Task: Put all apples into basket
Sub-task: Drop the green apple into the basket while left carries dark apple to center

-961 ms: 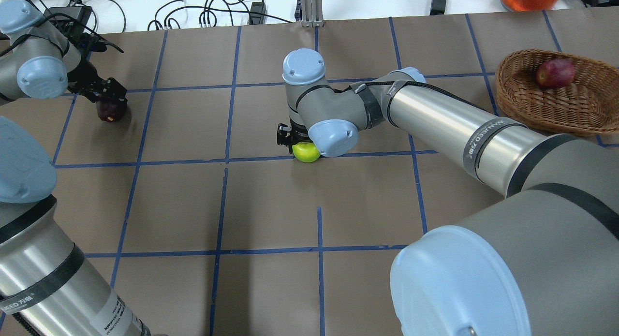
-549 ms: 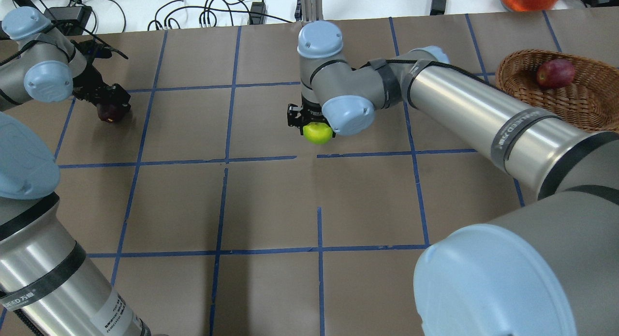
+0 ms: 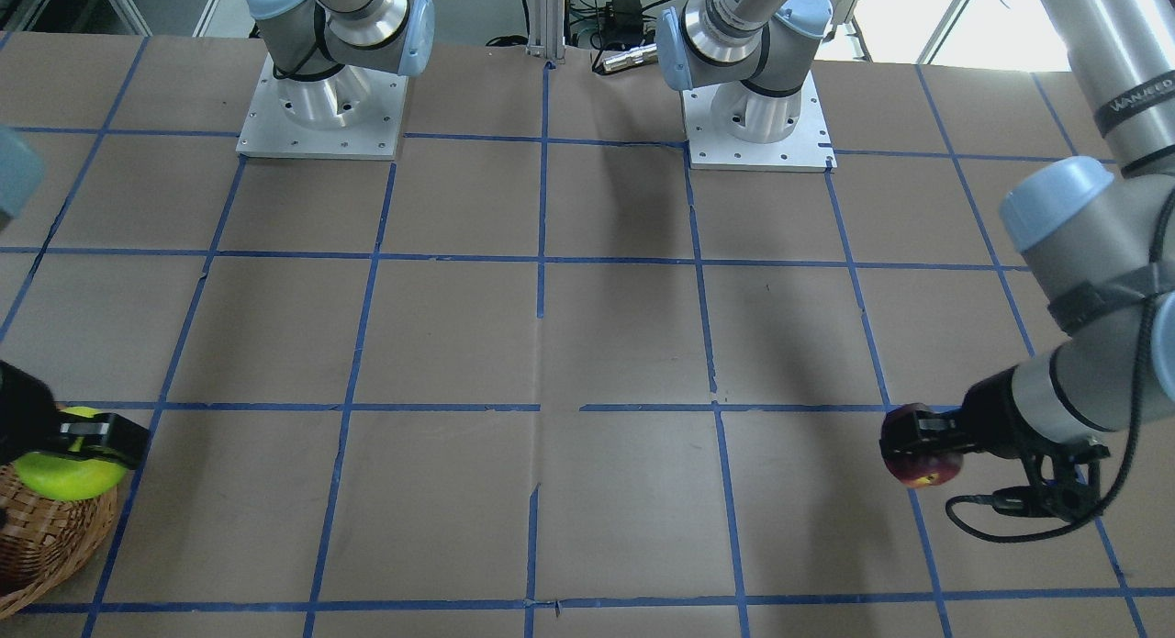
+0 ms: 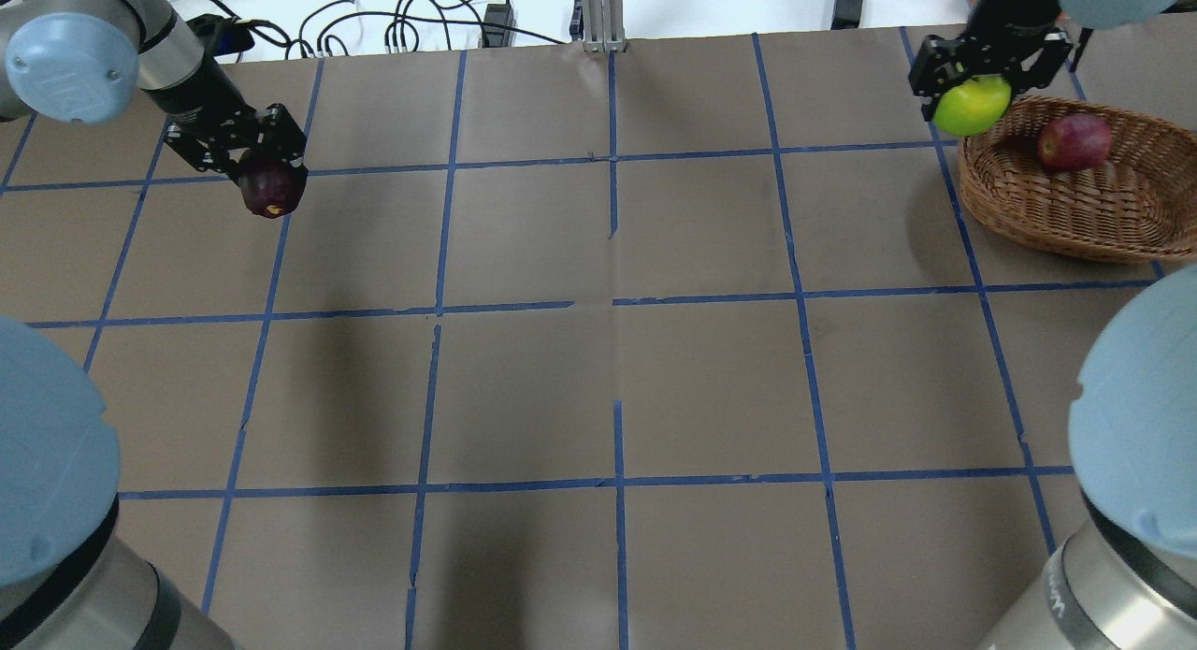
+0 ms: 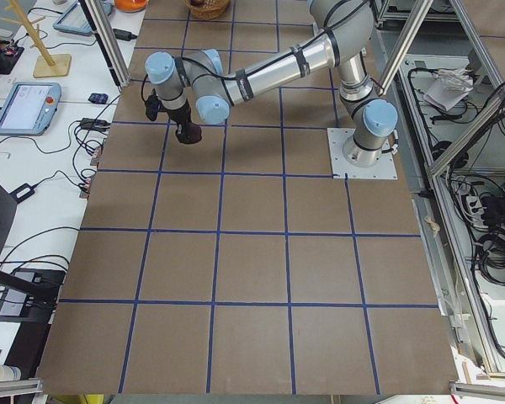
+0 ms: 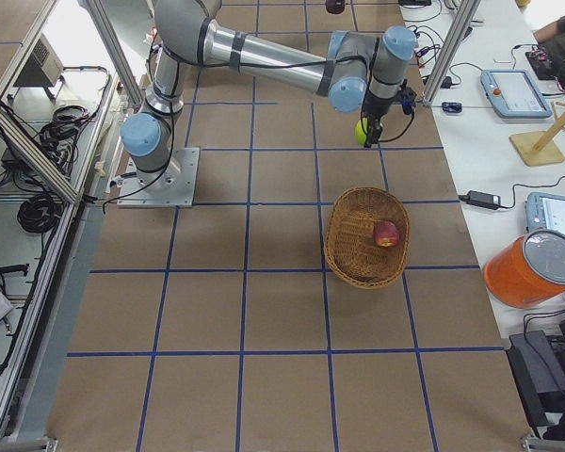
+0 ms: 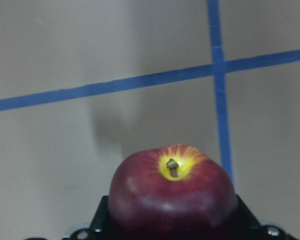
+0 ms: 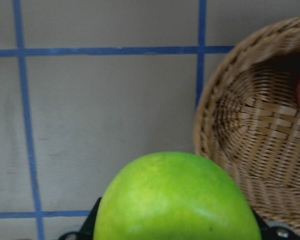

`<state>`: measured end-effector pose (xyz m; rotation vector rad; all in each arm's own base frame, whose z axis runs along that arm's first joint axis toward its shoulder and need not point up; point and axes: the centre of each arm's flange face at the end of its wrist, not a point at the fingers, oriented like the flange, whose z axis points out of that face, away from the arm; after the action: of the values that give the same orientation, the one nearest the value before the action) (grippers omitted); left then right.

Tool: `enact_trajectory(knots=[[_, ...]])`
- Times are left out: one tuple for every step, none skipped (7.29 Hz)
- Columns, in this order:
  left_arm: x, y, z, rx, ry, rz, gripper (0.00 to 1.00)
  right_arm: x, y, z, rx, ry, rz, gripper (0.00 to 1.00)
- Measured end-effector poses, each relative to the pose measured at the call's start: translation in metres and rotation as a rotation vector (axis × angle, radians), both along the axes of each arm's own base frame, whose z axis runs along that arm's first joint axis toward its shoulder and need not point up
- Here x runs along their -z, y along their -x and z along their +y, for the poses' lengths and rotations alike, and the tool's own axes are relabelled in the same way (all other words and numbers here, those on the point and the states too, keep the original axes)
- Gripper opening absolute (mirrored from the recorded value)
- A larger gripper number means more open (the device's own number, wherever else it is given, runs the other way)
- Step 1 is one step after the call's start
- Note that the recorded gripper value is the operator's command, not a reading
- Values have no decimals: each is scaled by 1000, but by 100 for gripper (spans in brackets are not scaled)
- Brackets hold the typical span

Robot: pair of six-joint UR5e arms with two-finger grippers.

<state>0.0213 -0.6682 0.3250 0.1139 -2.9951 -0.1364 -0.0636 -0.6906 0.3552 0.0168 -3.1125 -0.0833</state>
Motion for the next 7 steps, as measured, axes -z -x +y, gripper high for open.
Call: enact_trajectory(knots=[[-3, 49, 15, -88, -29, 46, 41, 25, 47, -3, -37, -19, -10, 8], [1, 106, 30, -153, -60, 86, 41, 52, 82, -8, -56, -22, -15, 34], [13, 166, 42, -204, -69, 106, 42, 77, 107, -12, -57, -19, -19, 73], [33, 225, 55, -259, -50, 108, 42, 94, 120, -16, -60, -10, -20, 100], [62, 274, 73, -289, -23, 110, 45, 104, 127, -20, -62, 7, -13, 100], [98, 306, 94, -297, 6, 111, 66, 102, 129, -23, -64, 21, -4, 100], [129, 323, 113, -304, 22, 107, 100, 91, 126, -25, -66, 34, 9, 100]])
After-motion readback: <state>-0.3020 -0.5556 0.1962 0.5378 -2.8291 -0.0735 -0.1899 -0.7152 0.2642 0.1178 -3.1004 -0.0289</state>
